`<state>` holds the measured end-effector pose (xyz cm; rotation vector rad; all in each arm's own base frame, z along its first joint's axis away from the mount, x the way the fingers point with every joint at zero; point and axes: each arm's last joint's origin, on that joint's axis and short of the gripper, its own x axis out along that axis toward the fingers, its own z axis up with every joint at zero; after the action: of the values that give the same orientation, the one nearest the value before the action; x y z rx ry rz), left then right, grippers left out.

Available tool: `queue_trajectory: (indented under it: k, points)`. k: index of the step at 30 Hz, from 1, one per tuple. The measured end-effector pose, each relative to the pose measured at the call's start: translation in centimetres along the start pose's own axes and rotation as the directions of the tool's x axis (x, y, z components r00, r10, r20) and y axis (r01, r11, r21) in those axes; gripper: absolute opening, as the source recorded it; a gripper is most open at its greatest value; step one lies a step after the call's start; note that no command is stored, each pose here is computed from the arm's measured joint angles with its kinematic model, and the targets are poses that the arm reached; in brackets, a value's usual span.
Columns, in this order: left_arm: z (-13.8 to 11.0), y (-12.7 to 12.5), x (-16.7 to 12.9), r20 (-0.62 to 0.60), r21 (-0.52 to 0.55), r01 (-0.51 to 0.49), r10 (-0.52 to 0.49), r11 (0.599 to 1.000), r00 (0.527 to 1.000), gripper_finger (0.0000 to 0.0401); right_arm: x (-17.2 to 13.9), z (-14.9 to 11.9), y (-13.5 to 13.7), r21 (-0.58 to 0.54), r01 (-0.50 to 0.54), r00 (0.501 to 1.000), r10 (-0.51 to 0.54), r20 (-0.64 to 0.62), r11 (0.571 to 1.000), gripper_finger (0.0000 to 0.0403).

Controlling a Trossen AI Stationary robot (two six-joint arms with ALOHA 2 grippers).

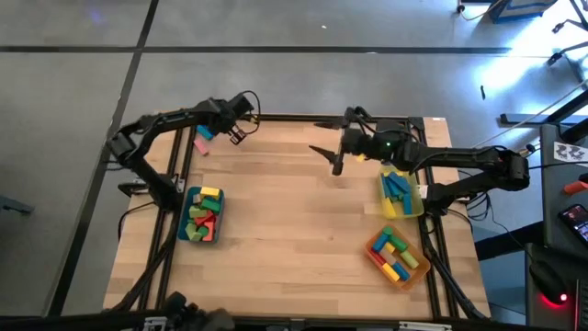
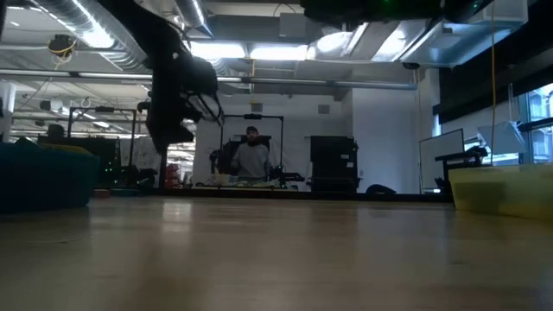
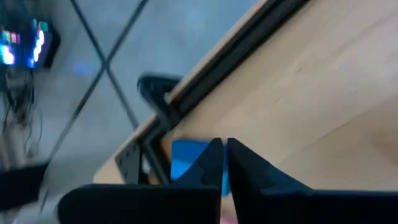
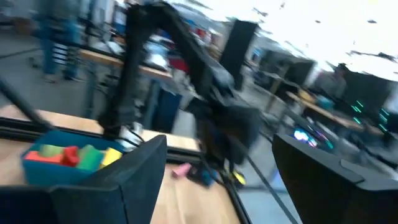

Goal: Sort blocks by size
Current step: Put the dark blue rectangular block into the yellow bin

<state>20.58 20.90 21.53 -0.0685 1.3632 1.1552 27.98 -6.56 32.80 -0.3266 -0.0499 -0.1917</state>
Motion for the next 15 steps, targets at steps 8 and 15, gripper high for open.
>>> queue_trajectory:
  k: [8,15]
  points:
    - [0.4,0.1,4.1,-0.227,0.021,-0.035,0.038,0.999,0.973,0.0003,0.6,-1.0,0.4,-0.025,-0.049,0.998,0.048,-0.039,0.998,0.0294]
    - [-0.2,0.2,7.7,-0.343,0.046,-0.034,0.048,0.998,0.938,0.0005,0.9,-1.3,0.5,-0.036,-0.044,0.998,0.043,-0.043,0.998,0.0294]
